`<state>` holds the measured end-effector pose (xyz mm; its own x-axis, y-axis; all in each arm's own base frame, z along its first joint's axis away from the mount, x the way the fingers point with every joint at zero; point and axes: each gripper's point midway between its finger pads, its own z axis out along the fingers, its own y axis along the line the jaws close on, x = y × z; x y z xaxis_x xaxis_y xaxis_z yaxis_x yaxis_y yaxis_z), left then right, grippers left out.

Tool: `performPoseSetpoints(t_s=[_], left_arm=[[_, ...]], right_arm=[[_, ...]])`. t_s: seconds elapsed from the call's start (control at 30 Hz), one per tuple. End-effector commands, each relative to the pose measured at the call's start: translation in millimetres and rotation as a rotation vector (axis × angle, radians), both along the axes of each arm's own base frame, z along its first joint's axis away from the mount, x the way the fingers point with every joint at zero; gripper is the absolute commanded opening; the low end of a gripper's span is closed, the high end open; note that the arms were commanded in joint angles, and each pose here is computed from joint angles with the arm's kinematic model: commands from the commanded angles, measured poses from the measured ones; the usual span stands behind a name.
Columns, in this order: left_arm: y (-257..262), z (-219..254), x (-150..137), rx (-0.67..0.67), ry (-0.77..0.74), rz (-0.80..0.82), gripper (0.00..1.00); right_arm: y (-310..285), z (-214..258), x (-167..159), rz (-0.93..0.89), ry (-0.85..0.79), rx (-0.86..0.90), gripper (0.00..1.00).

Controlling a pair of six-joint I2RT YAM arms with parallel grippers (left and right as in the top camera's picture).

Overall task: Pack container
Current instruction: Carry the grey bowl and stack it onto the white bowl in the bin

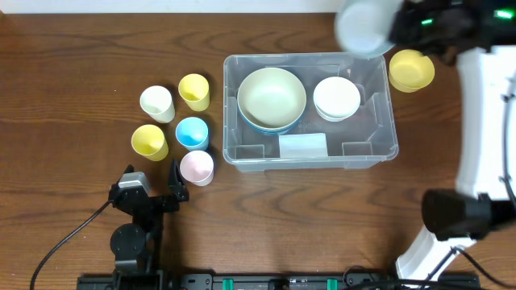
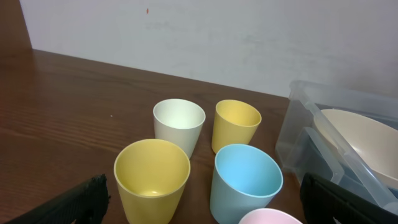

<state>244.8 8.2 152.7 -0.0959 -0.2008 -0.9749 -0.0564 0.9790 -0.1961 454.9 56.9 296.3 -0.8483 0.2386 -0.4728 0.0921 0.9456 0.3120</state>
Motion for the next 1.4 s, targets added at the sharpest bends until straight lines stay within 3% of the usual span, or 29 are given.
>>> performPoseSetpoints(t_s=[0.0,0.27,1.1,1.27,1.37], left_arm=[[5.1,-16.2,-1.2,0.009,0.05,0.026,0.98],[5.1,-16.2,-1.2,0.009,0.05,0.026,0.98],[5.1,-16.2,-1.2,0.009,0.05,0.026,0.98],[5.1,-16.2,-1.2,0.009,0.05,0.026,0.98],[5.1,-16.2,-1.2,0.009,0.05,0.026,0.98]], right_arm=[[17.6,-38.7,1.6,0.041,0.089,-0.033,0.01],[32.1,-112.1,2.6,0.066,0.242,-0.048,0.01],[-2.9,-211.8,-5.9,-0.034,0.374,-0.079,0.04],[-3.1,-212.5,-6.1,-0.034,0.375,-0.079,0.08],[-3.1,-212.6,-6.3,-0.034,0.376,-0.079,0.18]])
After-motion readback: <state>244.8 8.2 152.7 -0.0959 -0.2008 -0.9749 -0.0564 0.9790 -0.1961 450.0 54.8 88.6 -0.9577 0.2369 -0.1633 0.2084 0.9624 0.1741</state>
